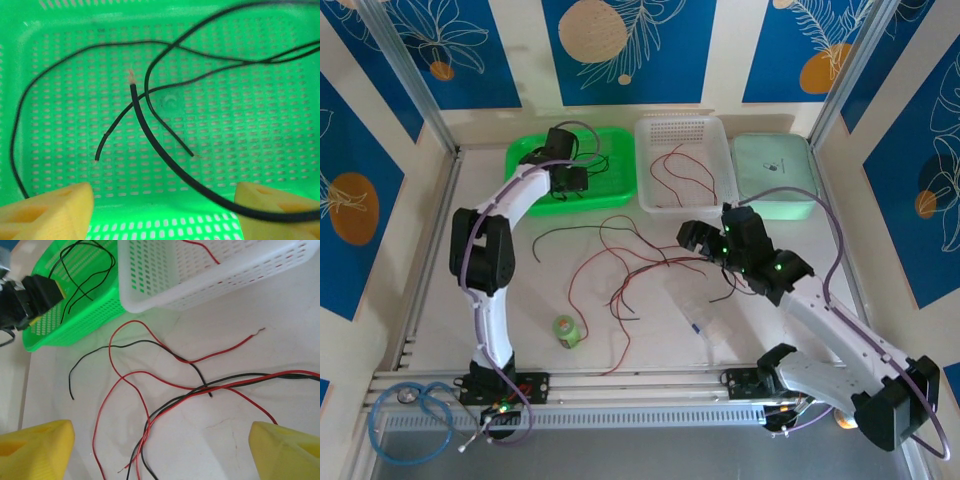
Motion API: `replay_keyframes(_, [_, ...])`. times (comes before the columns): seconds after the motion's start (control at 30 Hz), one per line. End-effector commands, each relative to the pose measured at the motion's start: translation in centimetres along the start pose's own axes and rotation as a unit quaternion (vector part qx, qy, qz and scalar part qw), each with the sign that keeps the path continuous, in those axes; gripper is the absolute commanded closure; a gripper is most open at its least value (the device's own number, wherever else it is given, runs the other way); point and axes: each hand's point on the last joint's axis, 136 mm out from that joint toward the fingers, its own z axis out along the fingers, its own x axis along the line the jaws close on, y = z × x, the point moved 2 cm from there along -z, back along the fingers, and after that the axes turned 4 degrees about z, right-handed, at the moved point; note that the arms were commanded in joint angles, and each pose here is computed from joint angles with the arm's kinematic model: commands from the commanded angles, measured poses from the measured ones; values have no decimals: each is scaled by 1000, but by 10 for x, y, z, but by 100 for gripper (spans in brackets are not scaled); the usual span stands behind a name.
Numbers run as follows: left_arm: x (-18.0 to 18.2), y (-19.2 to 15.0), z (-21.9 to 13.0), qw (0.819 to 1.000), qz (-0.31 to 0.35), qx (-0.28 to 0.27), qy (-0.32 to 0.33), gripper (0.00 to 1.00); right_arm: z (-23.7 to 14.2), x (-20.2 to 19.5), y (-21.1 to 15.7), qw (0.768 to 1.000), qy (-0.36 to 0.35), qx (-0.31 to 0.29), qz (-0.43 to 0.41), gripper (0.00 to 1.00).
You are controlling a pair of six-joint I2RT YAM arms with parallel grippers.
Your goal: Untangle the cables
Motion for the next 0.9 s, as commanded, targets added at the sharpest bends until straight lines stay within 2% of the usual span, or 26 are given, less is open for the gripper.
replay_keyframes(0.0, [0, 33, -60, 998, -5, -68, -16, 25, -1, 13, -3, 998, 13, 49, -29, 10])
replay_keyframes(0.13, [-10, 40, -114, 995, 11, -93, -41, 24, 5, 19, -10, 993, 1, 106, -51, 13])
replay_keyframes(0.2, [-17, 33, -137, 995, 21, -87, -53, 23, 7, 23, -16, 989, -2, 133, -65, 14])
replay_keyframes(0.3, [-28, 12, -162, 995, 41, -56, -69, 23, 10, 30, -28, 980, -12, 174, -94, 19])
replay_keyframes(0.4, [-43, -19, -171, 994, 60, -7, -92, 23, 17, 35, -43, 967, -36, 216, -133, 22])
replay_keyframes(0.5, [-61, -55, -160, 989, 64, 51, -124, 26, 30, 39, -61, 951, -60, 251, -172, 25])
replay_keyframes(0.63, [-78, -90, -121, 984, 40, 100, -140, 33, 59, 49, -87, 937, -63, 285, -193, 29])
replay_keyframes(0.87, [-88, -107, -57, 987, 8, 115, -115, 36, 107, 57, -110, 930, -73, 302, -197, 37])
